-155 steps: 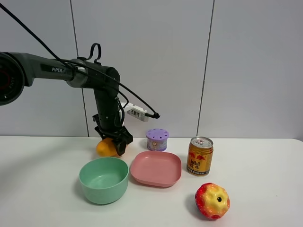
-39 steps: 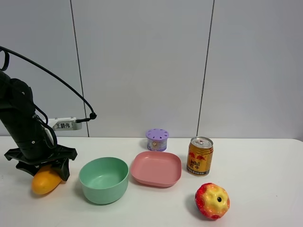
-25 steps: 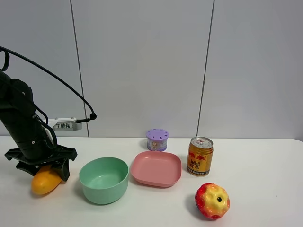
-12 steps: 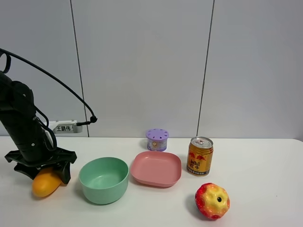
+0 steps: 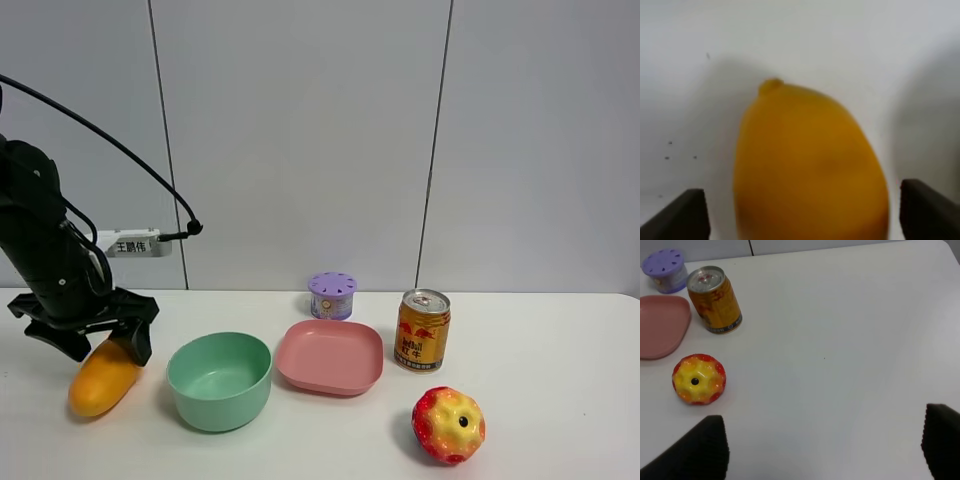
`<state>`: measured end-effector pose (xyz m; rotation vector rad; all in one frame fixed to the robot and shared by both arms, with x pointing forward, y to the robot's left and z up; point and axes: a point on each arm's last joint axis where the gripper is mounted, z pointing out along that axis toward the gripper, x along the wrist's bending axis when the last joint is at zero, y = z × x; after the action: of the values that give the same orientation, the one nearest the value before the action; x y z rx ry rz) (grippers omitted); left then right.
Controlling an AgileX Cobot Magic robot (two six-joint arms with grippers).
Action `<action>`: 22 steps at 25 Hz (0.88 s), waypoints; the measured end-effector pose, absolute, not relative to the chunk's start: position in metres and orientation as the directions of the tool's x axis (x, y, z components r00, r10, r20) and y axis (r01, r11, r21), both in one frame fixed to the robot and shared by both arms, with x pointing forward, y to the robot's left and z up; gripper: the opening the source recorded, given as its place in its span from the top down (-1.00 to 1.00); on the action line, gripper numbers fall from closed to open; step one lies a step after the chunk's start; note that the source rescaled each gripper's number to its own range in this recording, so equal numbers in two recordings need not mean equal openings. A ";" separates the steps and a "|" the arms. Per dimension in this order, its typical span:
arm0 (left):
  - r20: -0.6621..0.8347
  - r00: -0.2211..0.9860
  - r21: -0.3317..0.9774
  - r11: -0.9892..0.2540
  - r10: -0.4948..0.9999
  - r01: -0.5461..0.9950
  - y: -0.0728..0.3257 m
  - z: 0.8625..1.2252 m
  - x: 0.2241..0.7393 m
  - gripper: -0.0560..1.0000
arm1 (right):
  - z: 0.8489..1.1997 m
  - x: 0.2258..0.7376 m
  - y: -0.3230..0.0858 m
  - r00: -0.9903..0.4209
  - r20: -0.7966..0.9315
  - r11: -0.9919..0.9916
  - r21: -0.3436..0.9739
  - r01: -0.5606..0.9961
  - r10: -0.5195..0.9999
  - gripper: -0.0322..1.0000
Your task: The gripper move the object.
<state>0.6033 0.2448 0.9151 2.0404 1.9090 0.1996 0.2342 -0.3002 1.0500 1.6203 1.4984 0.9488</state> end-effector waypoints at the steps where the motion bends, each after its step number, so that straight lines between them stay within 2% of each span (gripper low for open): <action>1: -0.129 0.089 0.348 -0.039 0.988 0.937 0.245 0.921 0.602 -0.03 | 1.050 0.234 -0.300 0.052 0.043 -0.062 0.883 0.465 0.998 -1.00; 8: -0.142 0.115 0.426 -0.045 0.983 0.904 0.245 0.977 0.590 -0.04 | 1.050 0.234 -0.300 0.052 0.043 -0.062 0.883 0.465 0.998 -1.00; 14: -0.091 0.182 0.610 -0.090 0.979 0.787 0.250 1.078 0.564 -0.05 | 1.050 0.234 -0.300 0.052 0.043 -0.062 0.883 0.465 0.998 -1.00; 16: -0.051 0.199 0.696 -0.108 0.979 0.710 0.254 1.119 0.545 -0.17 | 1.050 0.234 -0.300 0.052 0.043 -0.062 0.883 0.465 0.998 -1.00; 19: 0.032 0.223 0.803 -0.158 0.974 0.575 0.261 1.169 0.508 -0.47 | 1.050 0.234 -0.300 0.052 0.043 -0.062 0.883 0.465 0.998 -1.00; 22: 0.085 0.221 0.867 -0.181 0.972 0.464 0.268 1.203 0.467 -0.58 | 1.050 0.234 -0.300 0.052 0.043 -0.062 0.883 0.465 0.998 -1.00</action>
<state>0.4665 0.2683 1.2034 1.7647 1.3388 0.8789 0.2342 -0.3002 1.0500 1.6203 1.4984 0.9488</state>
